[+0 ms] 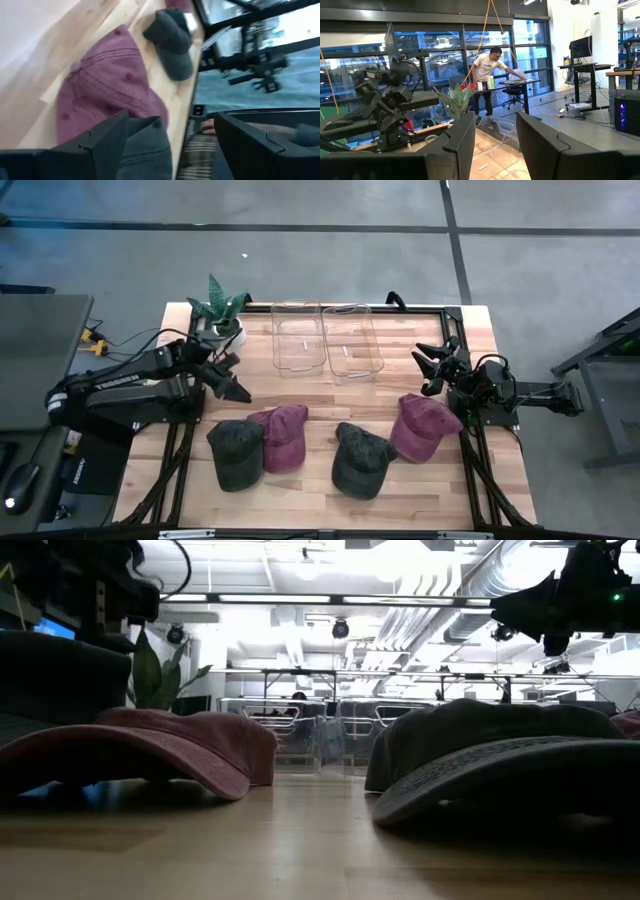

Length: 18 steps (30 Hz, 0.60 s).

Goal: Pick & Place hat
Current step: Put the left black cap into the right transparent bin

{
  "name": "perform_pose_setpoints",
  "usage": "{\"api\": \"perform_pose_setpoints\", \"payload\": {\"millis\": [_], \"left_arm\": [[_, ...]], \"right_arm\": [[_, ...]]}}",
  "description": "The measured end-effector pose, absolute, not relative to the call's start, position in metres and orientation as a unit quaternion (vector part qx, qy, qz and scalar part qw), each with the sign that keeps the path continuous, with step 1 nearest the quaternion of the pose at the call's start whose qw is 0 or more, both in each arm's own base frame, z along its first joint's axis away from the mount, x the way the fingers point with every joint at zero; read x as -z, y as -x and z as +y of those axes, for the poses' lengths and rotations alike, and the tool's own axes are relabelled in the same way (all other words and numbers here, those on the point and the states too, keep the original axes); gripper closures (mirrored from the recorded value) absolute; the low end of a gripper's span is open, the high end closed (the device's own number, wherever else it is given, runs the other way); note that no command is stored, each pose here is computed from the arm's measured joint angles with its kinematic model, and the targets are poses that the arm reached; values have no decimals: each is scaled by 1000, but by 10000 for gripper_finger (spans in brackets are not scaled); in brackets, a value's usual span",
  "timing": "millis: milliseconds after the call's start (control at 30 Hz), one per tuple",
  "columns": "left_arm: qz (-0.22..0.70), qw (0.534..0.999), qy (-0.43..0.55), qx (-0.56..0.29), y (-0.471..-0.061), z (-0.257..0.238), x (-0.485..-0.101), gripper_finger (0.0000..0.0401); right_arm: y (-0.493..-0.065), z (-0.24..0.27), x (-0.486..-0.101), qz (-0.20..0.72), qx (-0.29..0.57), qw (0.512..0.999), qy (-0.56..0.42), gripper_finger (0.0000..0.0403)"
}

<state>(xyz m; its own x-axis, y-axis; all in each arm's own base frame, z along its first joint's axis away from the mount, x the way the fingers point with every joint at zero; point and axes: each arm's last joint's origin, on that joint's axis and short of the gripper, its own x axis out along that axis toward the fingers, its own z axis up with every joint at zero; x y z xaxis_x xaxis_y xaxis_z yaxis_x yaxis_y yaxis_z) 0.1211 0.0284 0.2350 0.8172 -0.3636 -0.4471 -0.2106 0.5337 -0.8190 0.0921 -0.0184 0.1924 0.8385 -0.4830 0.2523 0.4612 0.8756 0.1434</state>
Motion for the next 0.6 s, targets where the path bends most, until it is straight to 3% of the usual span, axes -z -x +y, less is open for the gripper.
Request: {"api": "perform_pose_setpoints", "payload": {"millis": [233, 600], "left_arm": [[345, 842, 415, -3, -119, 9, -264, 115], [453, 825, 333, -63, -138, -25, -284, 115]], "right_arm": [[-92, -18, -192, -142, 246, 958, -38, 263], [-92, -18, -192, -141, 247, 958, -38, 263]]}}
